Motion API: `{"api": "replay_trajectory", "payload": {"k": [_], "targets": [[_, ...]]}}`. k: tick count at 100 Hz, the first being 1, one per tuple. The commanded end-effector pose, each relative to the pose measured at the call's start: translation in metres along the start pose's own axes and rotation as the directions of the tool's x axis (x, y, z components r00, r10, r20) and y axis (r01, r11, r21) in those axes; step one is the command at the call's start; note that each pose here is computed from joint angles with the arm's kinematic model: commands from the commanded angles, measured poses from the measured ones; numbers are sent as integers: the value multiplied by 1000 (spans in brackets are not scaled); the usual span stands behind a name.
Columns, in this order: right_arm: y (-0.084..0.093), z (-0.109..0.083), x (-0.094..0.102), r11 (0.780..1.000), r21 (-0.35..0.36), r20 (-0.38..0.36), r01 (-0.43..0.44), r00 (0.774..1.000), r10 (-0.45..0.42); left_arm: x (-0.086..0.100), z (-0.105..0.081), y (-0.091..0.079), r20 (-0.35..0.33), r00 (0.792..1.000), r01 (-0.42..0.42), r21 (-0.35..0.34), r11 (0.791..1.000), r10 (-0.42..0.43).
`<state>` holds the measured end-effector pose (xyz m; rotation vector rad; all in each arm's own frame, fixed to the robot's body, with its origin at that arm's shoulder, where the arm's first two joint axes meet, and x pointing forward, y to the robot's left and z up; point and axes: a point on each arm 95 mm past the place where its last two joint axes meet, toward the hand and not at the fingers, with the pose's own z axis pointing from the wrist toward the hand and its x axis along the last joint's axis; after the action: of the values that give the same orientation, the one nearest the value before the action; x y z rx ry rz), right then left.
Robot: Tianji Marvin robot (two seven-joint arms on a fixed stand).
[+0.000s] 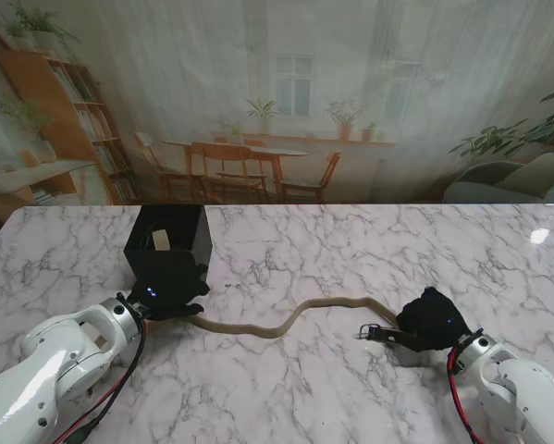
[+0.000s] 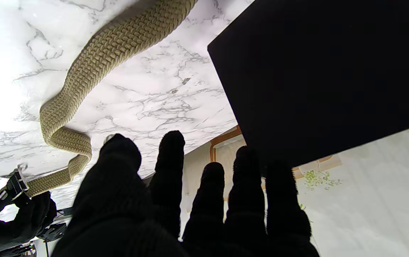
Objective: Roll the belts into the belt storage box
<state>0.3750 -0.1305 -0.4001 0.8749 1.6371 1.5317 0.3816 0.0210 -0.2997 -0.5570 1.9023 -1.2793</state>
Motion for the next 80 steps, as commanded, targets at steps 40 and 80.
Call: {"api": "replay_trajectory", "payload": {"k": [40, 80], "targets": [[-6, -2, 6, 998, -55, 19, 20, 1000, -19, 1, 1, 0, -1, 1000, 5, -1, 1000, -5], [-13, -1, 7, 985, -169, 52, 11, 999, -2, 2, 1, 0, -2, 1000, 5, 0, 1000, -5]]}}
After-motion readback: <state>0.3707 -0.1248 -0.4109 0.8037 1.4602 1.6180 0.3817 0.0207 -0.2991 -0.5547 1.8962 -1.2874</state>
